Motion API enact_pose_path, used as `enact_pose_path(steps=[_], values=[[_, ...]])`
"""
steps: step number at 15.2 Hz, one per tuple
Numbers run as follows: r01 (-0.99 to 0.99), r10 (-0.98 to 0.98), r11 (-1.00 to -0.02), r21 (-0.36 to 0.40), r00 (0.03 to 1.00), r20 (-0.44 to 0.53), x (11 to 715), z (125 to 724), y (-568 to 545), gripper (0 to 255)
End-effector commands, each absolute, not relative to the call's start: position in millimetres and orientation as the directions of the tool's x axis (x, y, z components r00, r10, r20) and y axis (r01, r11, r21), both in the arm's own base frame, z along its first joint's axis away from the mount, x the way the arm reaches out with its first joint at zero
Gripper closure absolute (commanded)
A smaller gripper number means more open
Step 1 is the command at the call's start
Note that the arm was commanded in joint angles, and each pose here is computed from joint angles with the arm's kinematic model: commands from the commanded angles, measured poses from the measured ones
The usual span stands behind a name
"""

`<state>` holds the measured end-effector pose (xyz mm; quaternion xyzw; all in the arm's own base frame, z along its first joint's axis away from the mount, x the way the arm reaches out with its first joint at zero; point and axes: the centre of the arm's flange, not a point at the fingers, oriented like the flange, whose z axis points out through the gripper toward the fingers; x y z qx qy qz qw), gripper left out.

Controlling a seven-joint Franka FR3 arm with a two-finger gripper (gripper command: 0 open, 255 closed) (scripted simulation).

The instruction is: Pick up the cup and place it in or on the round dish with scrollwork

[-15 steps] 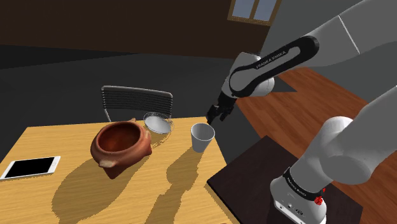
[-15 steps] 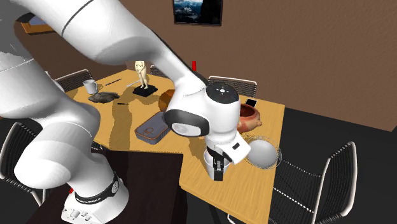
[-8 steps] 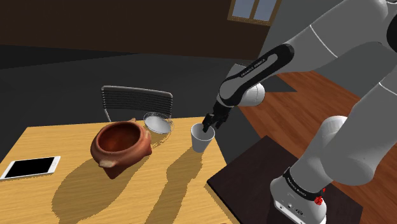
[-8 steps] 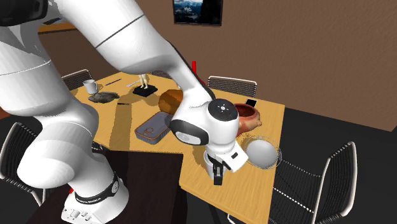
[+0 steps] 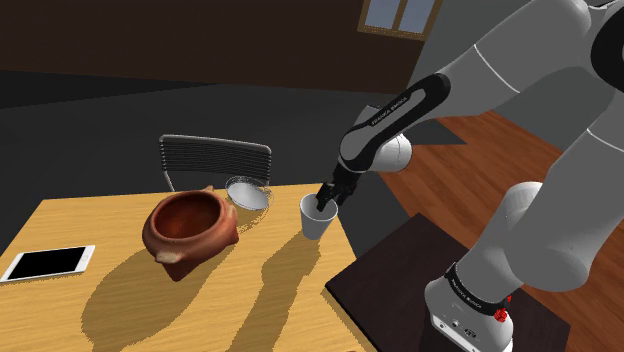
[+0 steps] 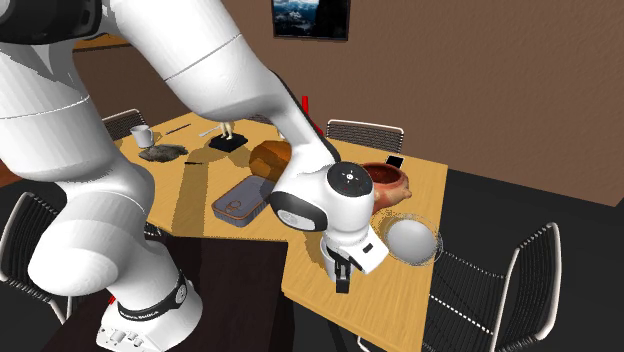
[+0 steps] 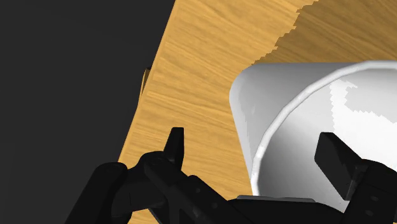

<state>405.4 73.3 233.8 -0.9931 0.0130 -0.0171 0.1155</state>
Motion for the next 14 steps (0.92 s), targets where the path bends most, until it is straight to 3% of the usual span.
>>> enact_pose_path(steps=[1,2,3,14], values=[[-0.022,-0.030,-0.973,-0.230,0.999,0.031,405.4,233.7,73.3,0],[-0.022,-0.030,-0.973,-0.230,0.999,0.031,405.4,233.7,73.3,0],[-0.022,-0.030,-0.973,-0.230,0.999,0.031,405.4,233.7,73.3,255],[-0.022,-0.030,-0.973,-0.230,0.999,0.031,405.4,244.3,73.3,255]])
